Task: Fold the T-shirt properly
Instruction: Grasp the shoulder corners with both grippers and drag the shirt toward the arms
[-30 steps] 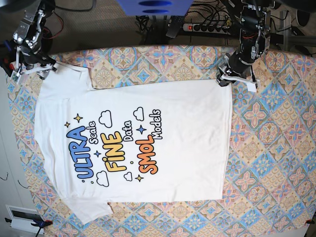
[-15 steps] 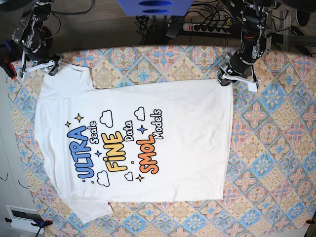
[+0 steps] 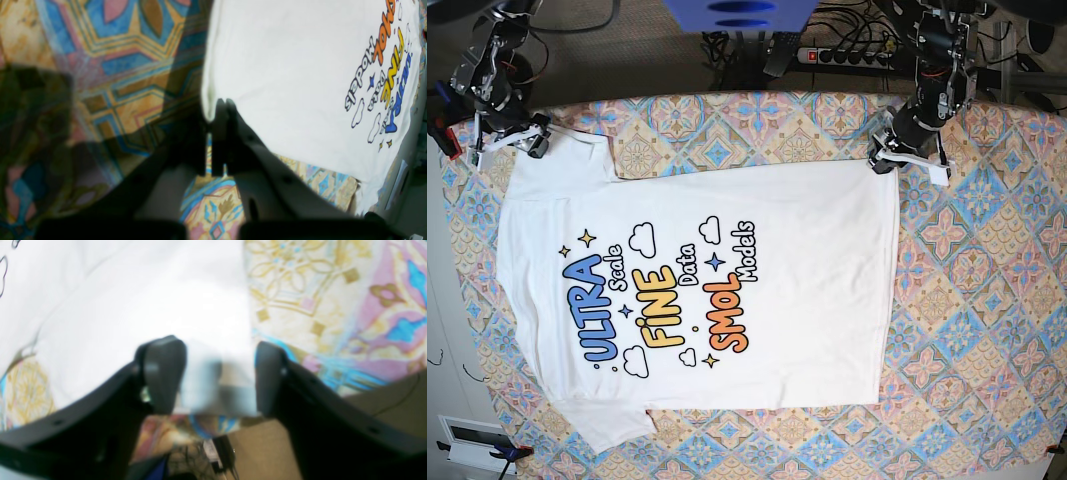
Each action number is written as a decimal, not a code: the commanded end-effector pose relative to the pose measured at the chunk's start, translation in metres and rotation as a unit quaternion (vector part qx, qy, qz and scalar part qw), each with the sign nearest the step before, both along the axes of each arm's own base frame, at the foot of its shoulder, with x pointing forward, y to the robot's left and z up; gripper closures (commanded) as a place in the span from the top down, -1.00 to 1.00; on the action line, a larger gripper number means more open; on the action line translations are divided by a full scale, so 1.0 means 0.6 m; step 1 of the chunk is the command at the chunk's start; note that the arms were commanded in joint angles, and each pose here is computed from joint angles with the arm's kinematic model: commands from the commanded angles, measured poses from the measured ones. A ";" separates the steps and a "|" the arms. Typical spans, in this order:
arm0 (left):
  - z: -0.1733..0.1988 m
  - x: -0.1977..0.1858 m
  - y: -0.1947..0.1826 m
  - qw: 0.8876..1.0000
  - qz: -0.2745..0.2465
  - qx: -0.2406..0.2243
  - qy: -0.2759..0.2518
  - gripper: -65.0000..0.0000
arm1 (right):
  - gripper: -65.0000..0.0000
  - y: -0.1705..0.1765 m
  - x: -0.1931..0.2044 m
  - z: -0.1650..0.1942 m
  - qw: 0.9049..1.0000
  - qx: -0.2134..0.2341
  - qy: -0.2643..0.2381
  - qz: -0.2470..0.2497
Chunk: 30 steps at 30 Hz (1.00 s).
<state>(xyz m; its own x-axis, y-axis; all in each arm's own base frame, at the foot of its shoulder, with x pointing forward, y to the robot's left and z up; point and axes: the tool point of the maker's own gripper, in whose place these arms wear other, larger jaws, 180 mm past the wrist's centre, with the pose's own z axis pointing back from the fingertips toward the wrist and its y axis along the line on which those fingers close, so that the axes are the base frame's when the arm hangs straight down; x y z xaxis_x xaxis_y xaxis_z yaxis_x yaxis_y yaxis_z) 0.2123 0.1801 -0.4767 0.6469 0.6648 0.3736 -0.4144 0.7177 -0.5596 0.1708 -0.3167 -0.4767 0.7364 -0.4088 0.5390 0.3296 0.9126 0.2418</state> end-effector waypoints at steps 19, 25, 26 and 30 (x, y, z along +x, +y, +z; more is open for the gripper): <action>-0.010 -0.045 0.005 1.000 -0.003 0.004 0.020 -1.00 | -0.98 -0.047 -0.070 0.007 0.999 -0.007 0.010 -0.033; -0.022 -0.101 0.014 0.999 -0.011 0.013 0.051 -1.00 | -0.99 -0.048 -0.103 0.023 0.999 -0.028 0.022 -0.015; -0.022 -0.112 0.014 0.998 -0.014 0.014 0.055 -1.00 | -0.99 -0.048 -0.109 0.029 0.999 -0.033 0.023 -0.009; -0.010 -0.143 0.009 0.998 -0.022 0.015 0.061 -1.00 | -0.99 -0.042 -0.124 0.053 0.999 -0.049 0.022 0.009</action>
<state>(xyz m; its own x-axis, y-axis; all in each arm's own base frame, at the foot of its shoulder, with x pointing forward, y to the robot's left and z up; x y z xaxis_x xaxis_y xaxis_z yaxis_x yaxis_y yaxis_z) 0.1332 0.1803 -0.4819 0.7048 0.6367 0.3130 -0.4405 0.7385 -0.5105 0.0892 -0.3350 -0.4556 0.7834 -0.3594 0.5071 0.3332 0.9316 0.1455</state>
